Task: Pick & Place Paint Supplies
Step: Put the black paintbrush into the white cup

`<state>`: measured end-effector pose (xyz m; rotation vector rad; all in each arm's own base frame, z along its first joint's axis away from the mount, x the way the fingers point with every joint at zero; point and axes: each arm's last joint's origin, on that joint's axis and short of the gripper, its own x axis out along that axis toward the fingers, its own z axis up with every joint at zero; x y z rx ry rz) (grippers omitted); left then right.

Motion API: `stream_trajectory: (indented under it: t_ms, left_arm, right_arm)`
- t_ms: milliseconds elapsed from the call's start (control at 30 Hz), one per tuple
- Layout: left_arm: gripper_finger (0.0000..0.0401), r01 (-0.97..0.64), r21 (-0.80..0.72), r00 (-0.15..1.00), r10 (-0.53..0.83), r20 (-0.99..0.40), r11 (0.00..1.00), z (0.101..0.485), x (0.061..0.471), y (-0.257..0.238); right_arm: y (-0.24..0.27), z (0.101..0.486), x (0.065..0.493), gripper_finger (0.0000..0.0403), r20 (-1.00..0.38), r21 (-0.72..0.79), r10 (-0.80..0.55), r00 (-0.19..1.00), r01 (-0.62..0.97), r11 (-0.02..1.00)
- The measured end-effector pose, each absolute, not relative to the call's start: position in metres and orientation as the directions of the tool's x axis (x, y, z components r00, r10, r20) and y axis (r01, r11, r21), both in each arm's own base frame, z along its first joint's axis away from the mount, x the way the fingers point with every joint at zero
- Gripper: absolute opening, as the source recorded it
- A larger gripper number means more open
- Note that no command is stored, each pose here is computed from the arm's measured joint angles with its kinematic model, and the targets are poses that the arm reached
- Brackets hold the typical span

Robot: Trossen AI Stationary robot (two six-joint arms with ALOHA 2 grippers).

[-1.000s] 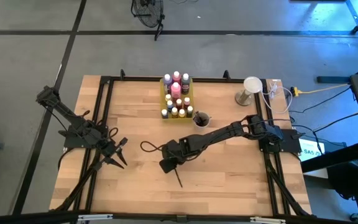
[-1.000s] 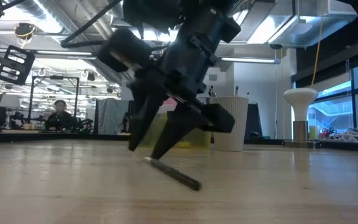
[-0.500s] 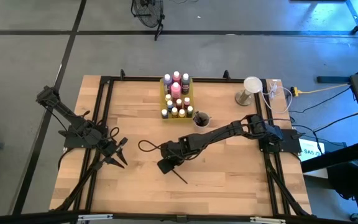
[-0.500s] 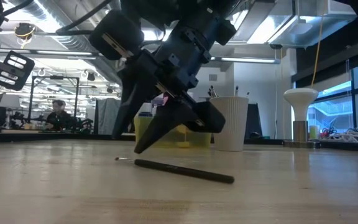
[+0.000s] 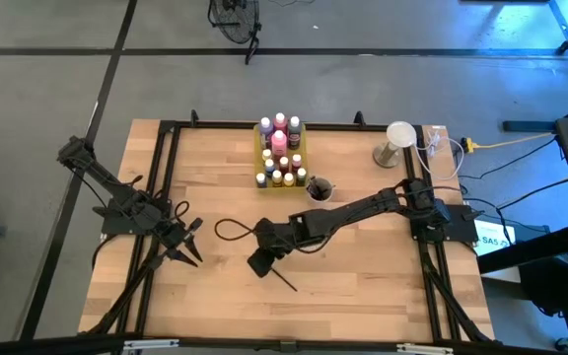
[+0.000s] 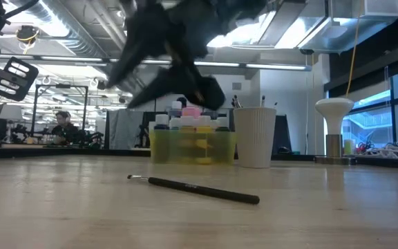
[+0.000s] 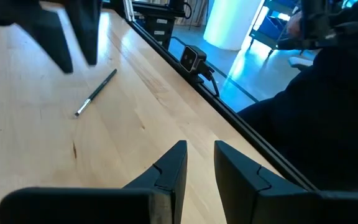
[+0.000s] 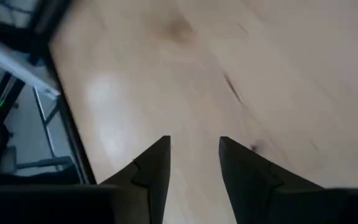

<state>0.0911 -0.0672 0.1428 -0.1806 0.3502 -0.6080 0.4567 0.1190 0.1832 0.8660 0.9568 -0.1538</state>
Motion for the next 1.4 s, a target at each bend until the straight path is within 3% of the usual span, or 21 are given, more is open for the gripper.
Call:
stream_trajectory:
  t_ms: [267, 400, 567, 800, 1067, 1400]
  left_arm:
    - [0.0075, 0.521, -0.266, 0.769, -0.581, -0.267, 0.811, 0.143, 0.091, -0.067]
    - [0.0075, 0.520, -0.265, 0.769, -0.580, -0.267, 0.812, 0.143, 0.091, -0.067]
    - [0.0075, 0.522, -0.261, 0.772, -0.580, -0.260, 0.812, 0.144, 0.091, -0.067]
    - [0.0075, 0.512, -0.254, 0.781, -0.568, -0.260, 0.821, 0.144, 0.092, -0.067]
    - [0.0076, 0.476, -0.205, 0.814, -0.517, -0.265, 0.855, 0.143, 0.093, -0.065]
    - [0.0077, 0.476, -0.203, 0.813, -0.516, -0.268, 0.856, 0.143, 0.093, -0.065]
  right_arm:
    - [0.151, 0.220, 0.469, 0.0140, -0.465, 0.582, 0.327, 0.823, 0.006, 0.813]
    - [0.163, 0.238, 0.471, 0.0140, -0.411, 0.441, 0.346, 0.843, -0.148, 0.885]
    - [0.169, 0.288, 0.471, 0.0138, -0.486, 0.265, 0.227, 0.844, -0.106, 0.958]
    - [0.152, 0.344, 0.468, 0.0117, -0.528, 0.232, 0.181, 0.830, -0.064, 0.971]
    - [0.148, 0.303, 0.500, 0.0100, -0.595, 0.268, 0.273, 0.756, -0.134, 0.954]
    - [0.163, 0.236, 0.505, 0.0100, -0.776, 0.180, 0.196, 0.599, -0.086, 0.980]
